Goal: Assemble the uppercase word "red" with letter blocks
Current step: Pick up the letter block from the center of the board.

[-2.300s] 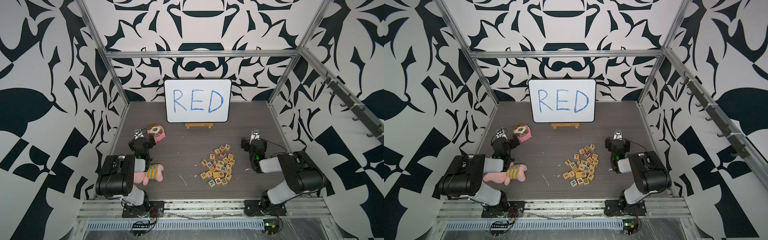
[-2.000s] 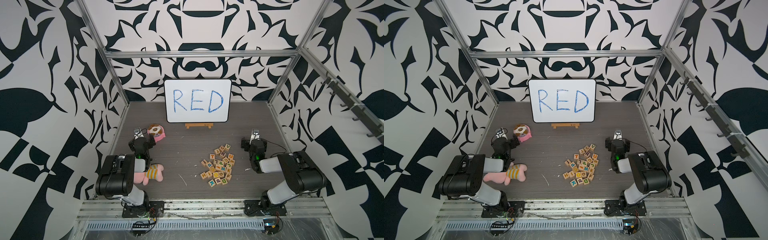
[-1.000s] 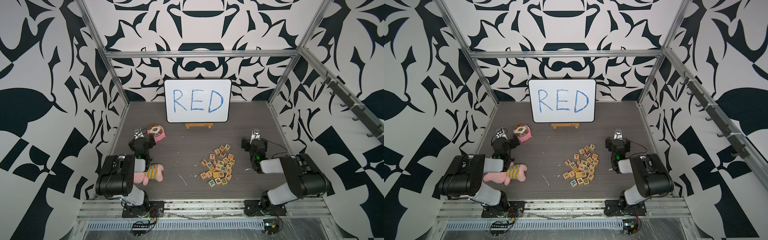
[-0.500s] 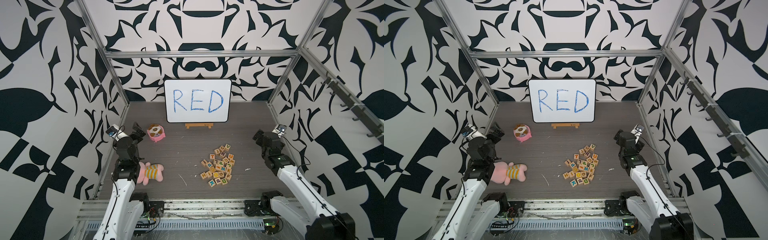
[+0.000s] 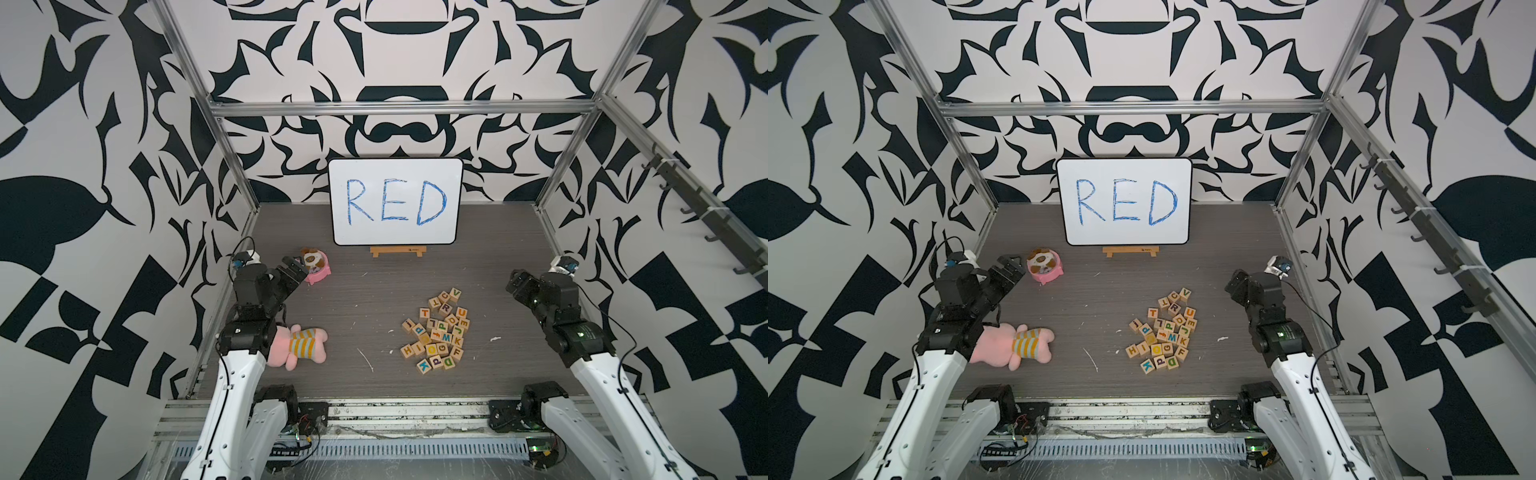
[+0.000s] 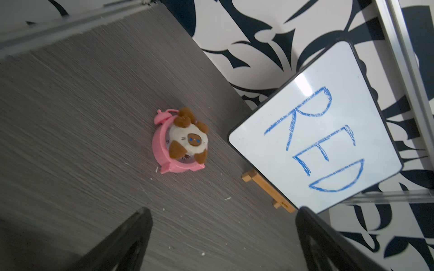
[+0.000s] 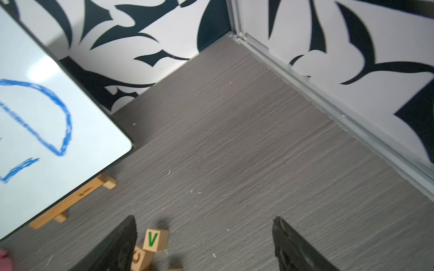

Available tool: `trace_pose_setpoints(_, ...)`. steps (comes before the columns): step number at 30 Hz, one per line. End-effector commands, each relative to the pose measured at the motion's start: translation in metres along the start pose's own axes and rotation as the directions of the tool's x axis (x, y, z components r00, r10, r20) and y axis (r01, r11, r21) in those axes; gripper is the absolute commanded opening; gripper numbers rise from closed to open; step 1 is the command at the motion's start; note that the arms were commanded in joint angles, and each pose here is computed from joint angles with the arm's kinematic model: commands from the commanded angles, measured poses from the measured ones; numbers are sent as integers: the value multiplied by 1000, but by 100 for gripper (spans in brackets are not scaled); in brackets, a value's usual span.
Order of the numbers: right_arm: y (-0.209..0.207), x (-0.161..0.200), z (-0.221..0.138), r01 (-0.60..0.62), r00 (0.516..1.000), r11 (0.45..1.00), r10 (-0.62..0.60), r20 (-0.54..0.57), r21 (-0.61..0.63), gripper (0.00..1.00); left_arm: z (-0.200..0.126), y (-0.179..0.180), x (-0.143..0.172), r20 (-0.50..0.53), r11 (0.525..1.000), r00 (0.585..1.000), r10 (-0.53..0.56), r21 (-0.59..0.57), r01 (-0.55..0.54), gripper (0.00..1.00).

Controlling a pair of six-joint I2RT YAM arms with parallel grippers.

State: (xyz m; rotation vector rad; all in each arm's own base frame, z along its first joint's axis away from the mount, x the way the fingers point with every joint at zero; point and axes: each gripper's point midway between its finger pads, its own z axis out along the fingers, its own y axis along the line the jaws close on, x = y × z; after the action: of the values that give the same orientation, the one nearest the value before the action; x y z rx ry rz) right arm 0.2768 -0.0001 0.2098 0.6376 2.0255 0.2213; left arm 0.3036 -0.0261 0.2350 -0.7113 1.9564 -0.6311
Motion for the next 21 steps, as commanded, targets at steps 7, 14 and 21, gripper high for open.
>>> trace_pose_setpoints(7, 72, 18, -6, -35, 975, 949, -37, -220, -313, 86, -2, -72, 89, -296, 969, 932, 212, 186, -161, 100)
trace_pose_setpoints(14, 91, 51, -5, 92, 934, 949, -187, -305, -300, 84, 6, -94, 143, -408, 933, 841, 355, 207, -293, 100)
trace_pose_setpoints(21, 98, 105, -9, 327, 785, 904, -422, -454, -275, 78, 13, -94, 179, -536, 943, 776, 332, 190, -273, 100)
